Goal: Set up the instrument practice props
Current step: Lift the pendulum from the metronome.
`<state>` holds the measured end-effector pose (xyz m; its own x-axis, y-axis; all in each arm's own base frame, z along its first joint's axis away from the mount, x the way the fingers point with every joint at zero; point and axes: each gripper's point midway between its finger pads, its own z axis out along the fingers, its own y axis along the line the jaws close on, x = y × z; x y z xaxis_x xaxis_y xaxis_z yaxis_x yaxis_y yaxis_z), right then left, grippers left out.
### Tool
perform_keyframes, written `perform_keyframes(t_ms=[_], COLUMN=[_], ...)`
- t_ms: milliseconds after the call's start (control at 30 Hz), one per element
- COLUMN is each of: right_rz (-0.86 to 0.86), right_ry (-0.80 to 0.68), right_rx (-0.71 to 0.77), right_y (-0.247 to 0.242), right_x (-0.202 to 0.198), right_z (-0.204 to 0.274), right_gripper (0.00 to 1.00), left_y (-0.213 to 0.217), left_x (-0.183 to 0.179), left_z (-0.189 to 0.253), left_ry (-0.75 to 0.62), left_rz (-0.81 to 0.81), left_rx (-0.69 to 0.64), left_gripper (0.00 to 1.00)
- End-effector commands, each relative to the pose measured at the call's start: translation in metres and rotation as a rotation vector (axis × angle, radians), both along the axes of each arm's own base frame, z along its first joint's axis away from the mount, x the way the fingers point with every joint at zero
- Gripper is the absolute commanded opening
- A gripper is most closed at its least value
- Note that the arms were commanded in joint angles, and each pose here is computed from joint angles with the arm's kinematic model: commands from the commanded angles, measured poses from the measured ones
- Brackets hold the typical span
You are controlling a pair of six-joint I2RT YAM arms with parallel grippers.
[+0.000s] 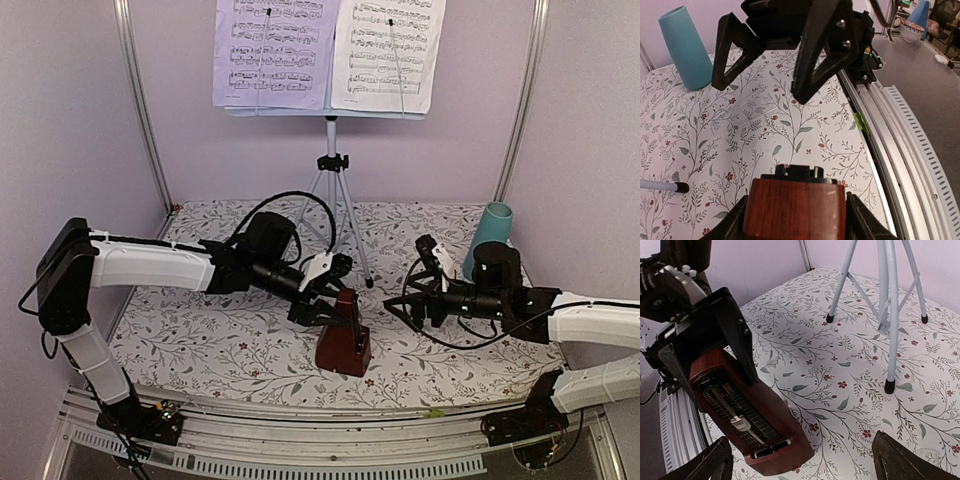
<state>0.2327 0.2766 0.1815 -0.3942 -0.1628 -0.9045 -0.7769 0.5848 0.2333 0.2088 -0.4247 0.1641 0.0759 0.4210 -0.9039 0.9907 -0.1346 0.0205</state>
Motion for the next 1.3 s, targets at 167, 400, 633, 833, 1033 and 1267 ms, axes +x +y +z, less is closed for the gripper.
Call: perform_keyframes(t_ms=[167,400,633,833,1033,1267], right_rz=[0.135,0.227,0.292,0.33,0.337,0.36], right_ry=[-0.06,-0.049,-0.084,-0.074,-0.105,-0.102], right_rx=[0.056,0.068,0.044,0.018,-0.014,-0.055], right_y=[0.042,0.057,0.061,0.068,0.07,0.077], right_x=[-0.019,-0.031,-0.038,-0.043,-0.042,-0.044], right_z=[0.012,0.003,-0.012,-0.022,-0.025,-0.033], right_gripper=[0.98,0.79,0.52,0.47,0.42,0.37], left_y=[0.01,0.012,0.015,0.015,0.013,0.012], left_x=[0.001,-0.003,-0.01,-0.01,-0.013,-0.011], left_z=[-0.015,-0.014,-0.02,-0.021,-0.024,-0.027], left_ry=[0.031,0.034,0.007,-0.011,-0.006,0.0], left_rz=[0.023,0.006,-0.05,-0.073,-0.1,-0.104], left_rx=[0.046,0.043,0.054,0.069,0.078,0.086], left_gripper=[0.0,0.0,0.0,0.0,0.0,0.0])
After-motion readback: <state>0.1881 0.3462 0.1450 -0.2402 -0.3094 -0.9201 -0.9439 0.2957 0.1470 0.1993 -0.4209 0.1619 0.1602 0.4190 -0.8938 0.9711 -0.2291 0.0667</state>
